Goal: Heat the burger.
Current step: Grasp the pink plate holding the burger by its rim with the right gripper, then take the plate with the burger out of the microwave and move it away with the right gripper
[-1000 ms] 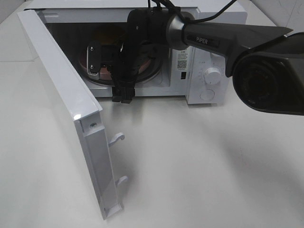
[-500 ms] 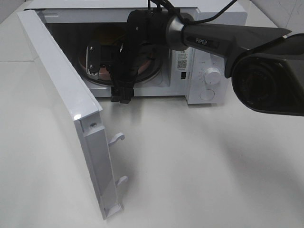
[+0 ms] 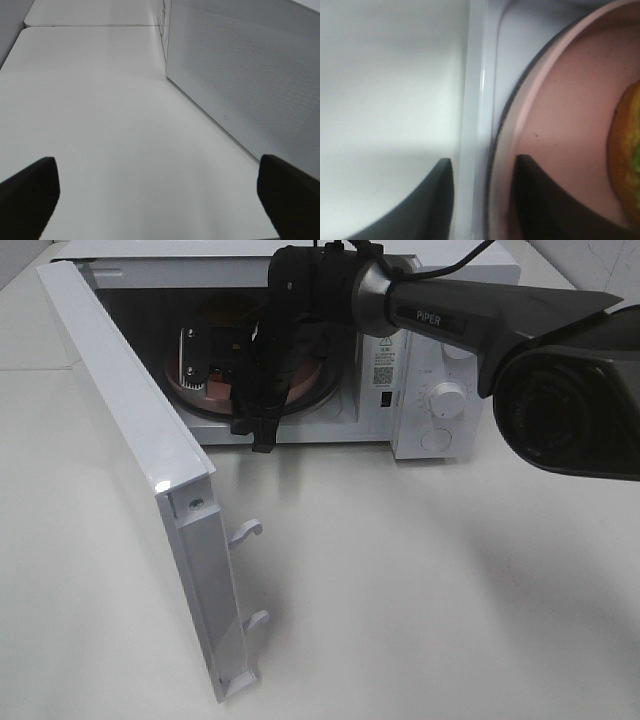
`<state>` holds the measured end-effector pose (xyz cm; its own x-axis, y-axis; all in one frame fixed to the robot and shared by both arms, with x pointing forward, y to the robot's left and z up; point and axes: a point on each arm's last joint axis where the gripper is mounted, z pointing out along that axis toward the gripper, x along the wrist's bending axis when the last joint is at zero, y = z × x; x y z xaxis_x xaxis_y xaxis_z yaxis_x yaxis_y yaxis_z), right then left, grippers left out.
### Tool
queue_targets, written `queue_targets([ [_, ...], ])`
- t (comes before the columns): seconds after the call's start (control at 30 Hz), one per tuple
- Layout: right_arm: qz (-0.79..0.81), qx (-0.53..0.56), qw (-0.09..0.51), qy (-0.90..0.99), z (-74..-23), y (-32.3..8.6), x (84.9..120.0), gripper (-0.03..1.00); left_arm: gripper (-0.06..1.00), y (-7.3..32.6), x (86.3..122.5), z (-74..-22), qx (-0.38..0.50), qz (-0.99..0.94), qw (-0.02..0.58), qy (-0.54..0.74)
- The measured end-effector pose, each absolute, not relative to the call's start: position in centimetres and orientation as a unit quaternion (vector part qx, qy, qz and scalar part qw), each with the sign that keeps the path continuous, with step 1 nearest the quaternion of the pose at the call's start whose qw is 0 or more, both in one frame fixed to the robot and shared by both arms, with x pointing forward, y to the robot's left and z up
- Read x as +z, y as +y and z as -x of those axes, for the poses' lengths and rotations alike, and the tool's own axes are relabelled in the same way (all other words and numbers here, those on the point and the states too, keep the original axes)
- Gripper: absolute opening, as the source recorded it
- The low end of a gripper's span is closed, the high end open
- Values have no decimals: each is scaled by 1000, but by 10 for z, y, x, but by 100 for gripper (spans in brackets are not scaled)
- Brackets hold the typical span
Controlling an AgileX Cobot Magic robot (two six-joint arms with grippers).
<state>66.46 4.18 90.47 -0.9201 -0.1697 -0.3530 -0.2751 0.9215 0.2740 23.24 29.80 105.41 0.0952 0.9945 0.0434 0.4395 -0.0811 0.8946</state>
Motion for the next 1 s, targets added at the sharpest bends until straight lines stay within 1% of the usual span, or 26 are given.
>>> queue_targets([
  [0.03,115,162,164,966,-665,42,905,20,100,298,1054,-232,368,-637,377,563],
  [0.07,115,162,164,966,-665,42,905,20,100,298,1054,-232,368,-637,377,563],
  [0.13,121,161,162,966,-664,42,908,6,100,298,1054,-232,368,-637,377,563],
  [0.23,131,155,154,967,-662,41,910,4,100,298,1054,-232,368,-637,377,563],
  [0.37,134,150,150,968,-661,39,913,4,100,298,1054,-232,368,-637,377,563],
  [0.6,136,134,119,974,-655,34,920,4,100,298,1054,-232,368,-637,377,563],
  [0.97,135,115,113,978,-652,25,929,2,100,298,1054,-232,368,-637,377,563],
  [1.0,134,111,104,979,-648,22,931,2,100,298,1054,-232,368,-637,377,563],
])
